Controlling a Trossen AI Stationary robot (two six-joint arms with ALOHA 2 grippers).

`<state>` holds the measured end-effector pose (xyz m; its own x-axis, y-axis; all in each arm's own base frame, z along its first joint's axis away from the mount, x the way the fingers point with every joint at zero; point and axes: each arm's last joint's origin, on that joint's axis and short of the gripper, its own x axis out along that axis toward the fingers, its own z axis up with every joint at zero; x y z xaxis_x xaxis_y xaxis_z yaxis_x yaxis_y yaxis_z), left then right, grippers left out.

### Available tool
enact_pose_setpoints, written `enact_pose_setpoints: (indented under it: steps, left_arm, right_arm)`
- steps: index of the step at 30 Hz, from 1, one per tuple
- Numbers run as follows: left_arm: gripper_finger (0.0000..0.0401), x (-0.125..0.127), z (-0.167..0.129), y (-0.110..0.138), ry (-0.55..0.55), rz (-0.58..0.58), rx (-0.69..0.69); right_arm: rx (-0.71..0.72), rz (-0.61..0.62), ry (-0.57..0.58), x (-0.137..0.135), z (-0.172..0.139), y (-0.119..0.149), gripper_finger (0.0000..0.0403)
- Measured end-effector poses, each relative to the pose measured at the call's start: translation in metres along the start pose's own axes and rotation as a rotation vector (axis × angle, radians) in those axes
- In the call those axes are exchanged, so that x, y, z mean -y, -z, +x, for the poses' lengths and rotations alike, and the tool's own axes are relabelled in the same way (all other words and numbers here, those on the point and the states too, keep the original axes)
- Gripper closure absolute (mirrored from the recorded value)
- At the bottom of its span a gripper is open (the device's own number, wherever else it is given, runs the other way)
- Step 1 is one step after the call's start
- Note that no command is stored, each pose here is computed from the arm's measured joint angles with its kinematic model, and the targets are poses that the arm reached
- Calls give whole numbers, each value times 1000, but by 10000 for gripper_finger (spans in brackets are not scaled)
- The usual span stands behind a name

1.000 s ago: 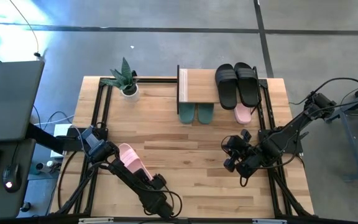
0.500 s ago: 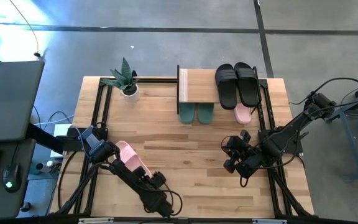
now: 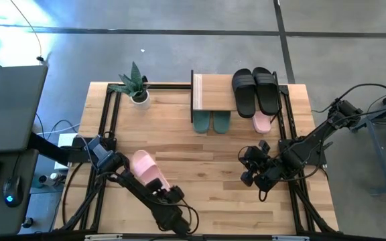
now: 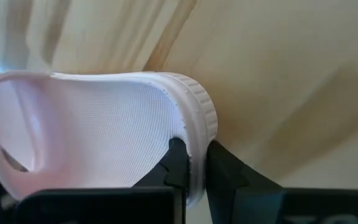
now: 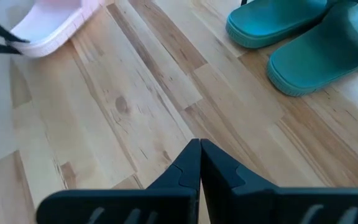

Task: Pick and place slides into the shelf
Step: Move the pink slipper under the shelf

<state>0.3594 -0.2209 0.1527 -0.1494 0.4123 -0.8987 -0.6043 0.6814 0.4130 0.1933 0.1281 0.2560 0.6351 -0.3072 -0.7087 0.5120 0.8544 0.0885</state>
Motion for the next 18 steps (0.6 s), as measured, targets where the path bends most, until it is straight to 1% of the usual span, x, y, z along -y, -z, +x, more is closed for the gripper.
enact_pose_setpoints:
  steps: [3,6,12,15,18]
  left_arm:
    - [384,0,-18,-7,36,62,97]
    - [384,-4,-38,-15,54,83,163]
    - [387,-12,-80,-33,153,138,319]
    - [387,-16,-97,-39,187,214,389]
    - [387,-14,-103,-45,209,289,471]
  right_arm:
    - [5,0,2,0,0,0,403]
    - [12,0,6,0,0,0,403]
    - [12,24,6,0,0,0,403]
    - [26,53,8,0,-4,3,403]
    - [66,63,31,4,-14,9,403]
